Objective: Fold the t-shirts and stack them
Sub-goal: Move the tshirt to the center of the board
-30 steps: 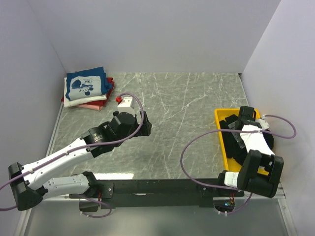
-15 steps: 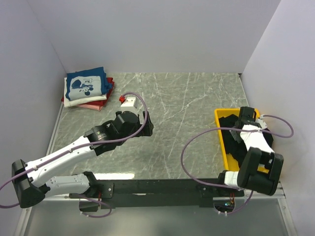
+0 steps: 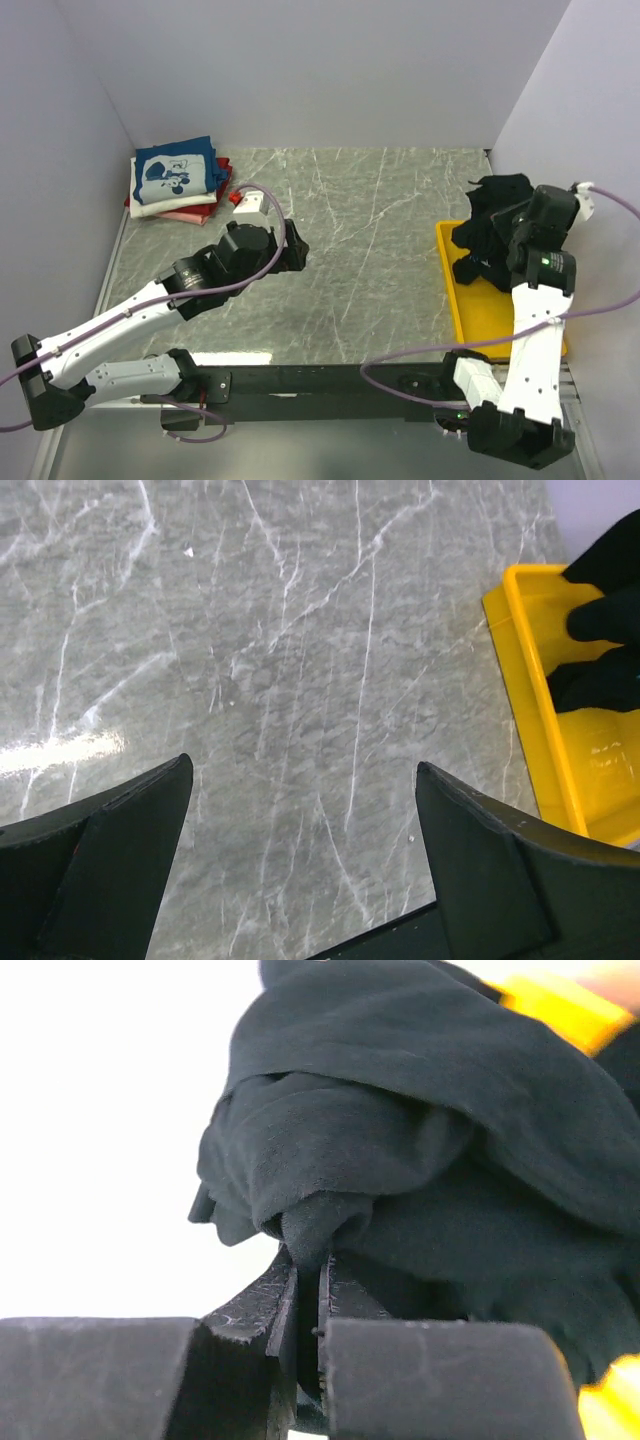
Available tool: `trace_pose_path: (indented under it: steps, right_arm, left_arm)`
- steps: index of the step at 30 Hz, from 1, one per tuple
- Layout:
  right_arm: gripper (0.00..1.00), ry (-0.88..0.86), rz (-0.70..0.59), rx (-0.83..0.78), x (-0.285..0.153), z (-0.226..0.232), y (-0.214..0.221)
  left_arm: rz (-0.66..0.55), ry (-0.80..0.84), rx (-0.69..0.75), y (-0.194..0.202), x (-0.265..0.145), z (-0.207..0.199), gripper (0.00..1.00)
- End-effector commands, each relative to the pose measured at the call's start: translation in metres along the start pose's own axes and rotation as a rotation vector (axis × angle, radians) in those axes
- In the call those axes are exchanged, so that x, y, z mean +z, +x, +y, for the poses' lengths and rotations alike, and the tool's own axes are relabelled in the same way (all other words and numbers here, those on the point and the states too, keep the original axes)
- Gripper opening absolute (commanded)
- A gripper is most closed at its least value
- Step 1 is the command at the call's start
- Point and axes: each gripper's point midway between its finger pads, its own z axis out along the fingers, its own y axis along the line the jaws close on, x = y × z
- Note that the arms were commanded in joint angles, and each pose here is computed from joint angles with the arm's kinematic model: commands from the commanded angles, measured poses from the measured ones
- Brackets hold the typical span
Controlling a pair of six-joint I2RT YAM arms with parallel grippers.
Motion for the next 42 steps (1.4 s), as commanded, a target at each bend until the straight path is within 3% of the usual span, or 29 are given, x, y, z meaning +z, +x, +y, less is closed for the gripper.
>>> trace_pose_path:
  steps: [1,7,10,14,18,19,20,23,32,42]
  right_arm:
    - [0.0,-0.21,-0.04,-0.031,-0.048,0.057,-0.026]
    - [0.0,-0.479,-0.044,-0.082,-0.12,0.137,-0.038]
    - [0.0,-0.645,0.034,-0.117,-0.156,0.176,-0.021]
    - [0.0,-0.838,0.178,-0.177,-0.194,0.212,0.024]
    - [0.0,-0.889,0.306,-0.268,-0.186,0.221,0.085]
    - [0.01,-0.873,0.326,-0.293,-0.178,0.218,0.098]
    - [0.18,-0.825,0.37,-0.335,-0.16,0.209,0.123]
    - [0.49,-0.74,0.465,-0.422,-0.128,0.181,0.171]
    - [0.56,-0.495,0.511,-0.49,-0.074,0.081,0.229]
    - [0.54,-0.473,0.662,-0.463,-0.063,0.01,0.304]
  left_arm:
    - [-0.113,0.016,-0.048,-0.038,-0.016,-0.008,0.99]
    - [-0.181,-0.022,-0.073,-0.056,-0.031,0.003,0.99]
    - [-0.21,-0.042,-0.087,-0.062,-0.038,0.011,0.99]
    - [-0.242,-0.065,-0.111,-0.067,-0.046,0.022,0.99]
    - [-0.249,-0.085,-0.122,-0.065,-0.049,0.03,1.0]
    - [-0.247,-0.09,-0.129,-0.063,-0.049,0.032,0.99]
    - [-0.242,-0.093,-0.128,-0.06,-0.048,0.034,1.0]
    - [-0.212,-0.106,-0.125,-0.044,-0.041,0.04,0.99]
    - [-0.03,-0.132,-0.142,0.042,0.01,0.054,1.0]
    - [0.143,-0.054,-0.136,0.118,0.06,0.042,0.95]
